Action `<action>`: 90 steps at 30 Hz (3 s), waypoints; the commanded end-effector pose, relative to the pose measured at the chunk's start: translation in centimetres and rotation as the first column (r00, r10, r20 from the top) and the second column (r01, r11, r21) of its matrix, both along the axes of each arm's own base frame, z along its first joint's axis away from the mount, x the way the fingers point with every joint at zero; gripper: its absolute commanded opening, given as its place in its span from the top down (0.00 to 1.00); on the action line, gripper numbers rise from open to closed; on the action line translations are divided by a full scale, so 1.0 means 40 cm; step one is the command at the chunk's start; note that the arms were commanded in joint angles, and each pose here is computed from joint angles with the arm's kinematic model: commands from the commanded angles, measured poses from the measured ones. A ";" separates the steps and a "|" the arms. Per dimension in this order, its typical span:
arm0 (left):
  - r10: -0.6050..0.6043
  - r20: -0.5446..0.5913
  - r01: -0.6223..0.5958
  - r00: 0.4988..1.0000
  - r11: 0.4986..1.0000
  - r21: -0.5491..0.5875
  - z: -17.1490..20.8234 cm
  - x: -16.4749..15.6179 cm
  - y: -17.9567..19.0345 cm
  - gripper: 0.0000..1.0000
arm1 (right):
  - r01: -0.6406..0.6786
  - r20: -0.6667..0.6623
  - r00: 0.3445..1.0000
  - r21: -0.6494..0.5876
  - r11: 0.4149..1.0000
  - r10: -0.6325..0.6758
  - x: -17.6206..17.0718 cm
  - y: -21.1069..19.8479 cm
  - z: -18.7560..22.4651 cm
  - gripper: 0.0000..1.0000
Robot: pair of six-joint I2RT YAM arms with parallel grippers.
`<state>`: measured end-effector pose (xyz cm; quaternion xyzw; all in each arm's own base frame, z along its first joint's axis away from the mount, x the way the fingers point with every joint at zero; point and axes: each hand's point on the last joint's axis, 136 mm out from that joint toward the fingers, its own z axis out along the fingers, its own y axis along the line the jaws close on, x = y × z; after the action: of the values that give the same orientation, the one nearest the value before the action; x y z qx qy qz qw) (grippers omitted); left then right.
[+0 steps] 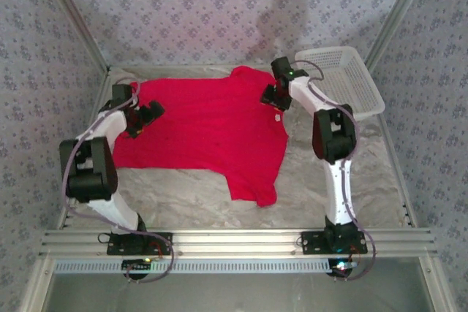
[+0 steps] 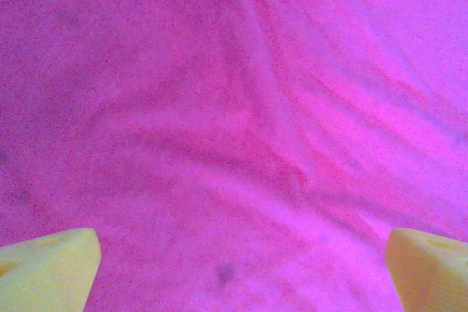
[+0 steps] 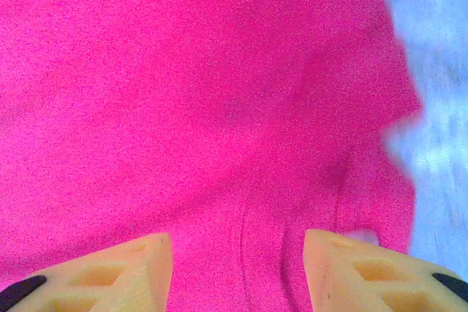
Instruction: Fold the inside-out t-shirt
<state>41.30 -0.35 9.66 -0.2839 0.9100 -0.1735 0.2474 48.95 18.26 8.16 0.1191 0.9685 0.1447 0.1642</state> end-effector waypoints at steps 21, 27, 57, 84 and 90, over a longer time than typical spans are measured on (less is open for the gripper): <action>0.053 -0.217 -0.063 0.975 0.997 -0.039 -0.240 -0.163 -0.013 0.07 | 0.100 -0.218 0.969 -0.103 0.990 -0.120 -0.347 -0.115 -0.185 0.44; 0.014 -0.218 -0.022 0.976 0.999 -0.033 -0.257 -0.081 -0.040 0.07 | 0.142 -0.204 0.963 -0.166 0.976 -0.175 -0.245 -0.181 -0.186 0.45; 0.369 -0.214 -0.362 0.904 0.929 0.072 -0.131 -0.180 0.250 0.35 | -0.128 -0.022 0.991 0.008 0.992 0.128 -0.483 -0.021 0.085 0.46; 0.391 -0.158 -0.405 0.907 0.912 -0.068 -0.127 -0.038 0.275 0.46 | -0.174 -0.063 0.983 0.020 0.985 0.175 -0.505 -0.001 0.071 0.46; 0.388 -0.167 -0.401 0.906 0.914 -0.055 -0.141 -0.025 0.283 0.46 | -0.182 -0.061 0.981 0.037 0.983 0.184 -0.504 0.006 0.079 0.46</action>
<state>38.98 10.63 3.26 -0.4888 0.8434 -0.1314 0.1802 28.86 18.15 10.02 0.0471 0.9792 0.1598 0.1157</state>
